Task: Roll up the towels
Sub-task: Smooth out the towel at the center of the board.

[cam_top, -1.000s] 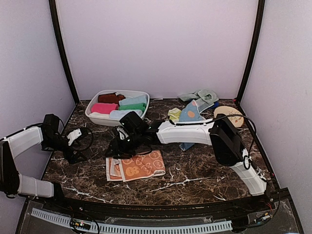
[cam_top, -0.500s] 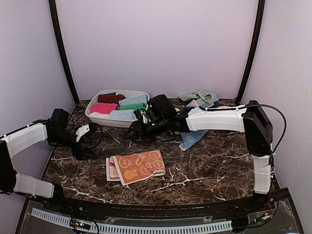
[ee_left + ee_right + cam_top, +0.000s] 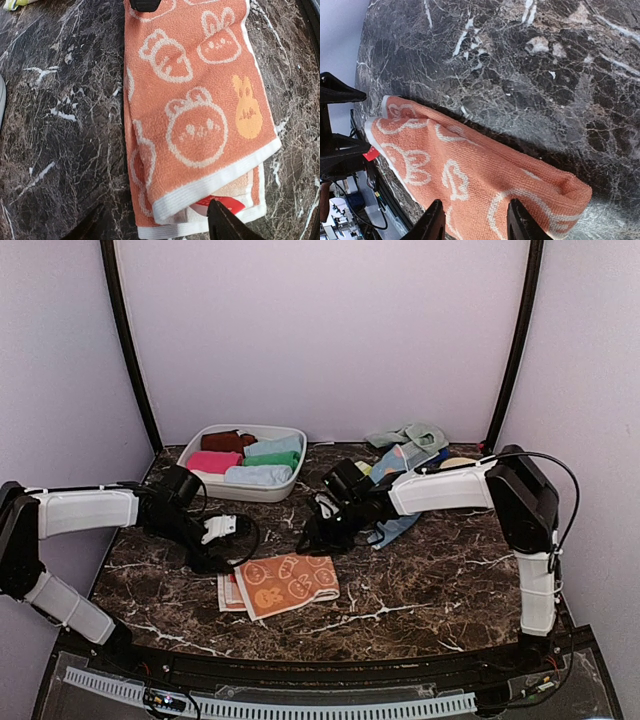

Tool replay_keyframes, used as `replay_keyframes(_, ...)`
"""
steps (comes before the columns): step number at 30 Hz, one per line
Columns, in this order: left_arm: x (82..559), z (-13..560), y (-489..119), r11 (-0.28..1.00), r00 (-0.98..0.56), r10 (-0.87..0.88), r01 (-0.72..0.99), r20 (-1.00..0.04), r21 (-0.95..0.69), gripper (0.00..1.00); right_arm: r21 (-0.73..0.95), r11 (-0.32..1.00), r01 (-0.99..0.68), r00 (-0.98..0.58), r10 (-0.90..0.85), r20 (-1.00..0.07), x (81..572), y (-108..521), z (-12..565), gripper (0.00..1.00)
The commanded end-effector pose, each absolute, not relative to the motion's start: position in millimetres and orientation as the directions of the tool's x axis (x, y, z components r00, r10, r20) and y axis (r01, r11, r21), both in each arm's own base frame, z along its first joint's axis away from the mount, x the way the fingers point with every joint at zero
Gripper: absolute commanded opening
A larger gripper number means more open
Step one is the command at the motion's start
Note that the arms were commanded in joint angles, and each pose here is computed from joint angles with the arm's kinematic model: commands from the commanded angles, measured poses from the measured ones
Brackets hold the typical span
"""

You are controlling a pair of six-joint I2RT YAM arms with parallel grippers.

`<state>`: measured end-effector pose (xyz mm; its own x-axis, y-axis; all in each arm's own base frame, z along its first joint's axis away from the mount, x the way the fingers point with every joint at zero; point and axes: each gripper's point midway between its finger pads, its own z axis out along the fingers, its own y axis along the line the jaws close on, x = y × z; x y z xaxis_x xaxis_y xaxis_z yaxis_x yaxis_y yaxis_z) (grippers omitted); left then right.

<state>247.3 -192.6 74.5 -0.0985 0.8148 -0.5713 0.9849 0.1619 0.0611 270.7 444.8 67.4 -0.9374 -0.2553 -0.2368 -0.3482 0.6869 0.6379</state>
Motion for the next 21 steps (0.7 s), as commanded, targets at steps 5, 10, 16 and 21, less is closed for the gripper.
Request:
replay_keyframes(5,257,61,-198,0.107,0.001,0.861,0.977,-0.509,0.183,0.61,0.629,0.688,-0.362,-0.932,-0.272,-0.238,273,444,50,0.39)
replay_keyframes(10,253,58,-199,0.106,-0.007,0.862,0.98,-0.508,0.166,0.34,0.622,0.702,-0.347,-0.938,-0.263,-0.226,272,438,40,0.38)
replay_keyframes(16,242,73,-199,0.14,-0.068,0.849,0.985,-0.524,0.099,0.07,0.605,0.727,-0.324,-0.946,-0.235,-0.224,275,425,32,0.33)
replay_keyframes(21,219,77,-194,0.154,-0.147,0.853,0.988,-0.501,-0.028,0.01,0.581,0.754,-0.307,-0.951,-0.215,-0.224,276,414,22,0.28)
